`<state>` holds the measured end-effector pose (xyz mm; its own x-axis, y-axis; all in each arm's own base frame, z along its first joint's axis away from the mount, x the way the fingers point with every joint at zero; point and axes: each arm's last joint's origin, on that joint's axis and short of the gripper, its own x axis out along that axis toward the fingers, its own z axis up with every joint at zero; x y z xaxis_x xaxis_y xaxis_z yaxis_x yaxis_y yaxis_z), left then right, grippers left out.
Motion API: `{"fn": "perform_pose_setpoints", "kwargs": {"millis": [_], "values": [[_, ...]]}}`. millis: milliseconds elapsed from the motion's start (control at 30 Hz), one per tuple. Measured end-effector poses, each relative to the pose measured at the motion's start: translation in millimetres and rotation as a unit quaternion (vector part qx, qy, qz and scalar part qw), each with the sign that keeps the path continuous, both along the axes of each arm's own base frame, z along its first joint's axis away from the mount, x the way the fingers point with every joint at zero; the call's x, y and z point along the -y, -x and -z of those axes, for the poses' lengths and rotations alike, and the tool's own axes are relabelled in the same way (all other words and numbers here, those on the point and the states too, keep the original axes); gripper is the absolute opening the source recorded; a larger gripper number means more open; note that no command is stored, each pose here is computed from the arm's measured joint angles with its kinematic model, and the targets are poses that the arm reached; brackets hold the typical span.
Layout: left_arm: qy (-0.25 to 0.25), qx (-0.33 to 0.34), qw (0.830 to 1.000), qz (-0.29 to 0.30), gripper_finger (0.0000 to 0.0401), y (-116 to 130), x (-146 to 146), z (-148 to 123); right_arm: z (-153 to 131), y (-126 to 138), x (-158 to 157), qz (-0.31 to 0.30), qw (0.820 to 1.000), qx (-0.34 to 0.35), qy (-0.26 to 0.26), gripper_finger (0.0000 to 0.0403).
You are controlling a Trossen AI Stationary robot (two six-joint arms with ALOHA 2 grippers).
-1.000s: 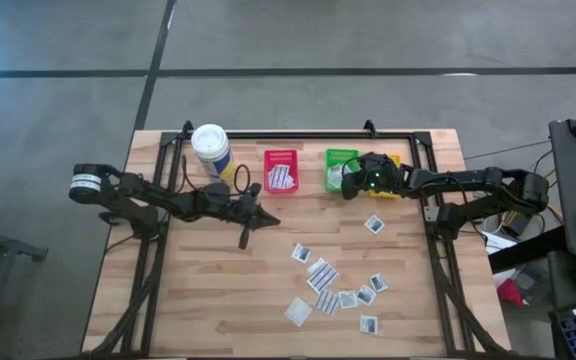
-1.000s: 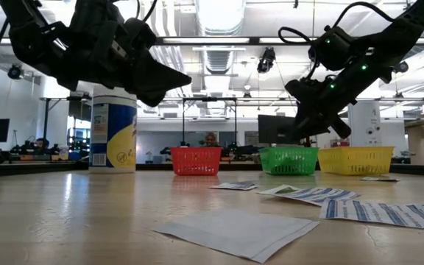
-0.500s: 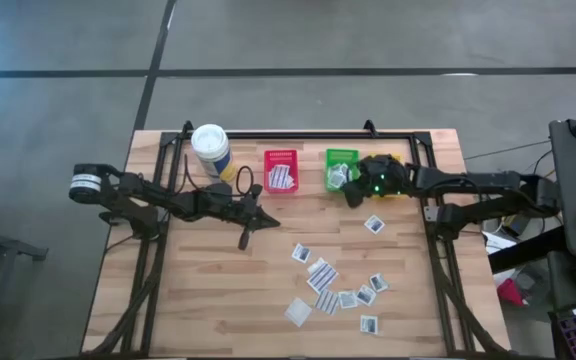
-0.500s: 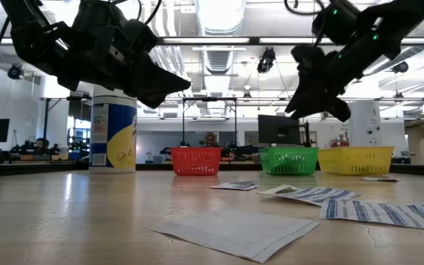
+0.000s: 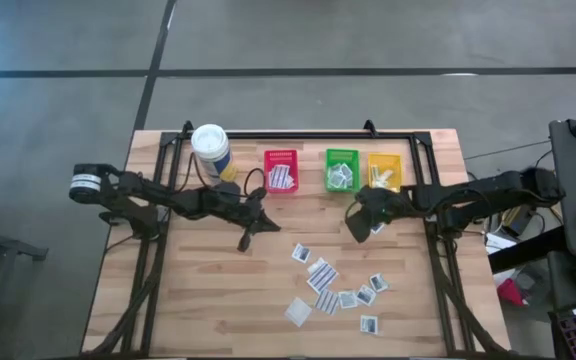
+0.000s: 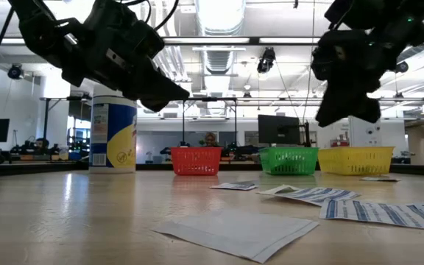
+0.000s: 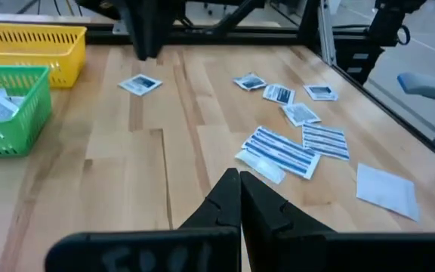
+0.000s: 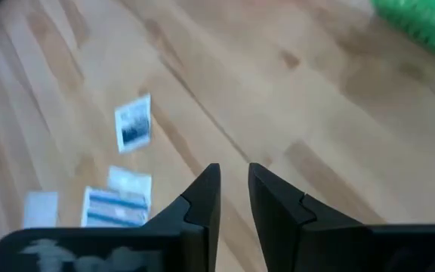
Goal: Pick & Place First Aid Supplies
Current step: Put the alcohol pad in the green bin
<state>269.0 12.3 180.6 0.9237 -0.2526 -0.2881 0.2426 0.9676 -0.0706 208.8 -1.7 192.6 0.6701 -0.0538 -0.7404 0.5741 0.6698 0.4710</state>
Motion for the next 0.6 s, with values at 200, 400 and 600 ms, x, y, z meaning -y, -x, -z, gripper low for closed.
{"fn": "perform_pose_setpoints", "kwargs": {"millis": [200,400,600], "values": [[0.005,0.007,1.000,0.004,0.0000,-4,0,-6,7,9,-14,-0.017,0.998,-0.055,0.026,0.0070],[0.006,0.004,1.000,0.006,0.0000,-4,0,-5,17,27,-13,0.059,0.986,-0.142,0.064,0.0060],[-0.007,0.011,1.000,0.010,0.0000,-7,0,-7,31,36,-13,0.102,0.980,-0.160,0.055,0.0051]]}}
